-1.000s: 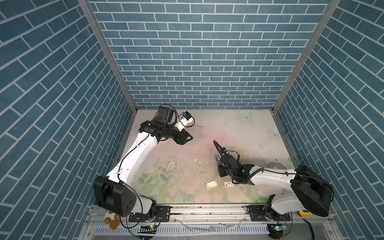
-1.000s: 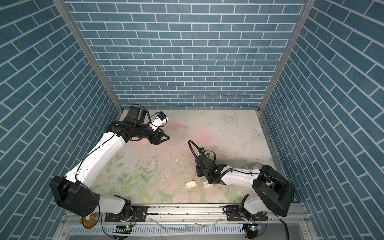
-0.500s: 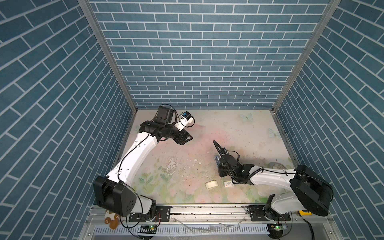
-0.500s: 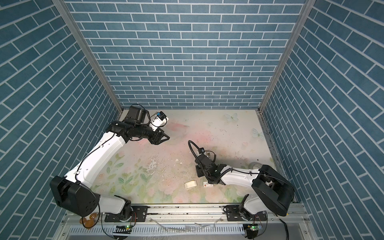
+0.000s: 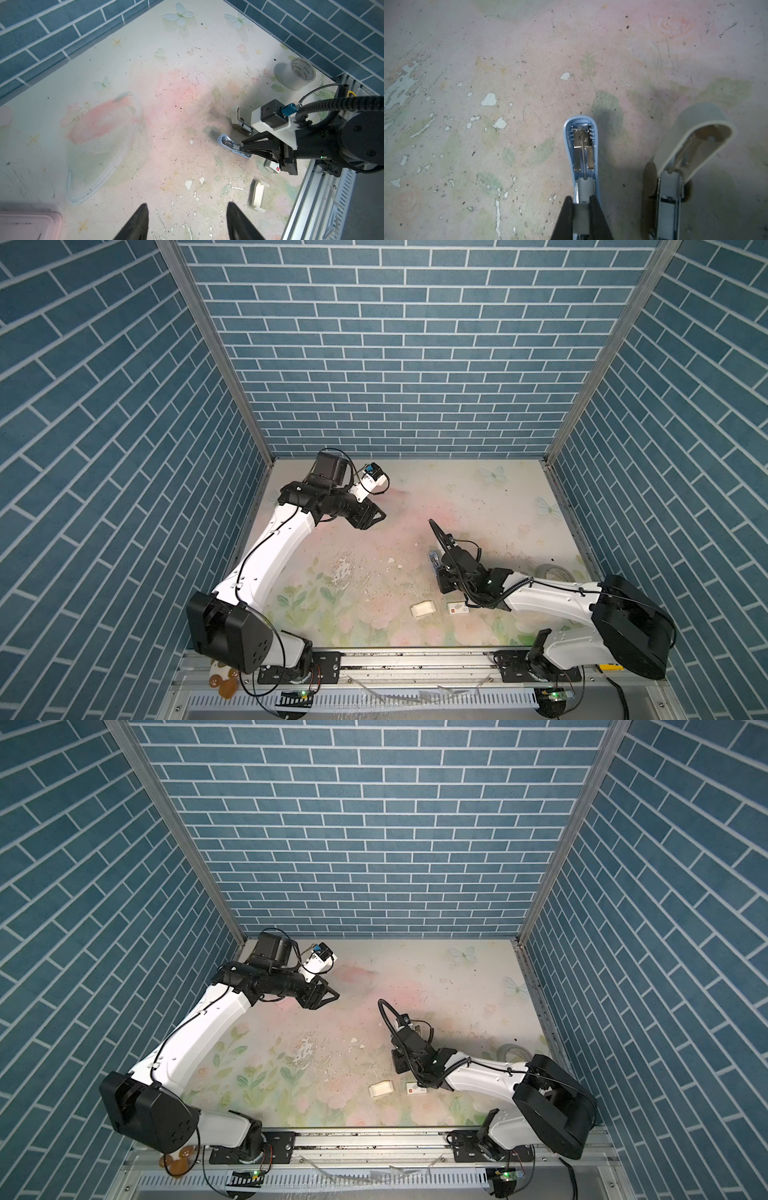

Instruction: Load the staples into the stapler

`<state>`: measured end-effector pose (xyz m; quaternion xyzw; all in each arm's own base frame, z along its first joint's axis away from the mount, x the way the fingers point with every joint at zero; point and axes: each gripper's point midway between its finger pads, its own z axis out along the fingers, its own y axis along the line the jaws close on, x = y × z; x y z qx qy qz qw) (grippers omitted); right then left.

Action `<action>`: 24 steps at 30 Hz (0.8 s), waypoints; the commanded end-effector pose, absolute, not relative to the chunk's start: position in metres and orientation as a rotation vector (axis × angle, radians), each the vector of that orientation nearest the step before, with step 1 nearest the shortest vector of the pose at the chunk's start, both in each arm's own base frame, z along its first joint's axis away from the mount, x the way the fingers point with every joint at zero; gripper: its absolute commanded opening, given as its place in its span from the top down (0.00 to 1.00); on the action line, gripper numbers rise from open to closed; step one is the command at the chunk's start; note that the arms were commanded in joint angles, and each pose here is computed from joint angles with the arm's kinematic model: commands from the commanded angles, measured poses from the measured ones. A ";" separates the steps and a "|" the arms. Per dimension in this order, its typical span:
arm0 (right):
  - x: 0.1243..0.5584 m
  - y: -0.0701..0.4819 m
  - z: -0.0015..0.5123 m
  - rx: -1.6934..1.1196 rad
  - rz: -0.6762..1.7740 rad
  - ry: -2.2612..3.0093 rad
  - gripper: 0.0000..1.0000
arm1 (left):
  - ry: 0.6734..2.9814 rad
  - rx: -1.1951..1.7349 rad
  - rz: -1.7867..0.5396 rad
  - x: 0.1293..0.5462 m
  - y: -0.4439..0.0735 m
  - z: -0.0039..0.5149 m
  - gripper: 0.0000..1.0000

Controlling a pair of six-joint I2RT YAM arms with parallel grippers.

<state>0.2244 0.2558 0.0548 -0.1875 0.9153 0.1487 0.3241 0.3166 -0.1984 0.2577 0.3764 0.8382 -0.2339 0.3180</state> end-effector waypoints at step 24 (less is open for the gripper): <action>0.227 0.249 0.042 -0.518 0.310 2.430 0.97 | 2.221 0.979 -0.619 0.315 -0.195 0.254 0.38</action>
